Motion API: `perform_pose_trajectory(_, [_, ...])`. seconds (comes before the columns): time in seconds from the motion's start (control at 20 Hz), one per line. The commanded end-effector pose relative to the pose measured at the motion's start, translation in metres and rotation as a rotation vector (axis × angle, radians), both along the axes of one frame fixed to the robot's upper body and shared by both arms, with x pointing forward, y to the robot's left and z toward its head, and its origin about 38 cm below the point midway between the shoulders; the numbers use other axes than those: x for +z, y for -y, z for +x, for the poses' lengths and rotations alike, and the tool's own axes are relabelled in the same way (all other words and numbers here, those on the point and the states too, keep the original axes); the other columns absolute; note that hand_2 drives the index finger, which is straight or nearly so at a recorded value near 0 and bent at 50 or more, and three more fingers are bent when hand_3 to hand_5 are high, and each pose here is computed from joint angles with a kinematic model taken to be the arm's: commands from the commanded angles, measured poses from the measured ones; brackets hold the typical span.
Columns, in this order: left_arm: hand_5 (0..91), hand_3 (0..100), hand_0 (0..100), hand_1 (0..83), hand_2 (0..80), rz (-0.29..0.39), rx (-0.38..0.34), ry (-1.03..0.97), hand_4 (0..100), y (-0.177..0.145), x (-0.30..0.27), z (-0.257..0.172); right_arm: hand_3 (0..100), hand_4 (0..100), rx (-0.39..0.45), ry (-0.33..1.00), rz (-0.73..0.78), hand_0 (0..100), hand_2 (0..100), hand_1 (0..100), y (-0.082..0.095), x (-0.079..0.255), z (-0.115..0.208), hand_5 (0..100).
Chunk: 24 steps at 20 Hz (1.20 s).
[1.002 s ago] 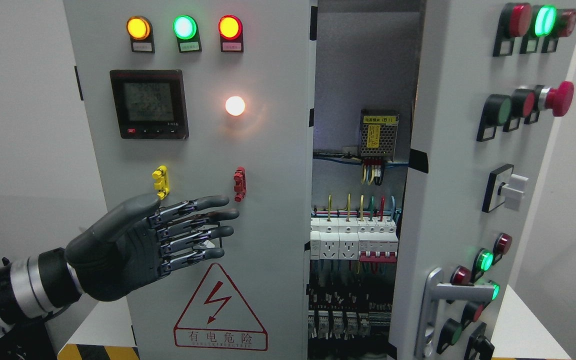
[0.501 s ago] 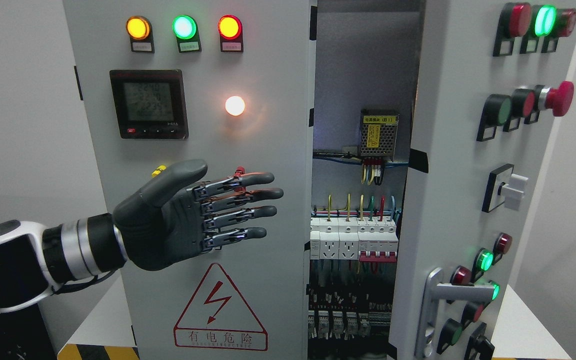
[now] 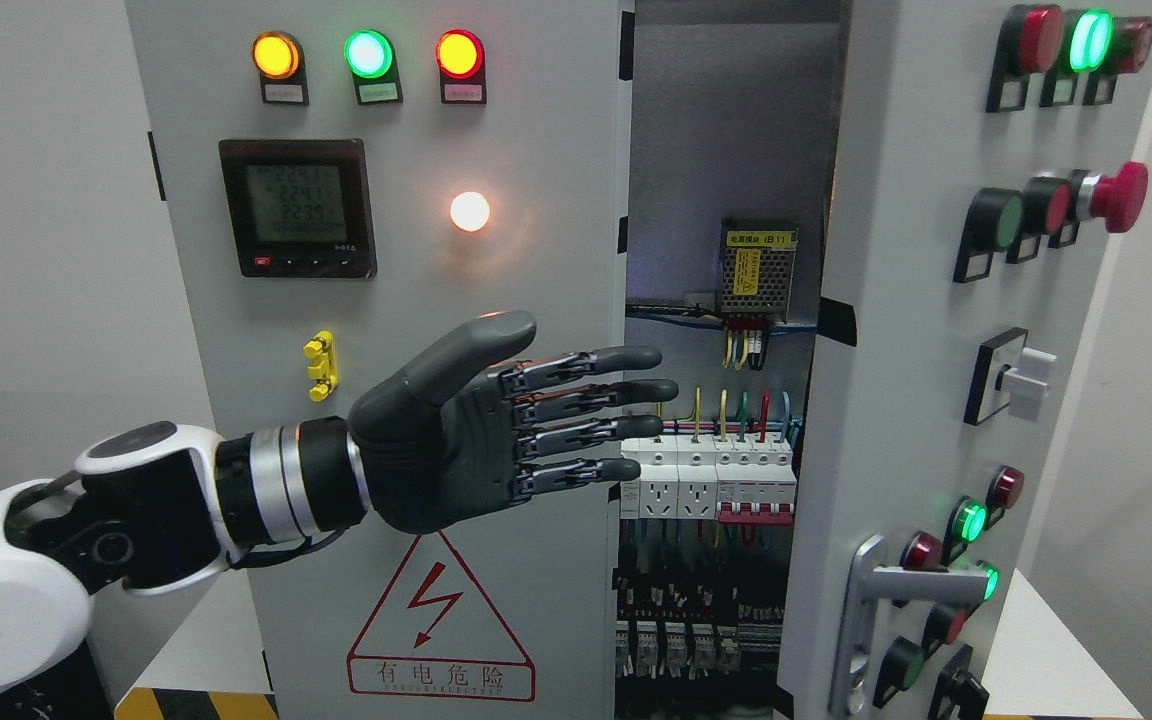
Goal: Open door with both hands
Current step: 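Raise the left hand and reach toward the gap at the door edge, then insert the left hand behind the partly open door's inner edge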
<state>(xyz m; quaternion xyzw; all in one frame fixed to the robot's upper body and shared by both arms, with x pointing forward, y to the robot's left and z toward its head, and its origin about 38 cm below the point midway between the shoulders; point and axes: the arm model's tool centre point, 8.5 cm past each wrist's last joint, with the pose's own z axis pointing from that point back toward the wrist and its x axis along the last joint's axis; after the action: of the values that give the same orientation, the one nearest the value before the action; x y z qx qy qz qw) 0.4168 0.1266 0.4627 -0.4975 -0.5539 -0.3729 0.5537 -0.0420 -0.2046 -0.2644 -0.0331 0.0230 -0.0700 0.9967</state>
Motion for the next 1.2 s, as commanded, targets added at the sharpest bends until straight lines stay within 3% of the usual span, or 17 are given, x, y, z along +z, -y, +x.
perform_pose_trajectory(0.0, [0.0,0,12,38.9,0.0,-0.028,-0.120,-0.064,0,0.072,-0.006,0.007,0,0,0.000,0.000,0.000,5,0,0,0.000,0.000,0.000,0])
perform_pose_trajectory(0.65, [0.0,0,12,38.9,0.0,-0.063,-0.204,-0.075,0,0.100,0.011,-0.006,0,0,0.000,0.000,0.000,5,0,0,0.000,0.000,0.000,0])
perform_pose_trajectory(1.15, [0.0,0,12,38.9,0.0,-0.100,-0.215,-0.103,0,0.112,0.012,0.000,0,0,0.000,0.000,0.000,5,0,0,0.000,0.000,0.000,0])
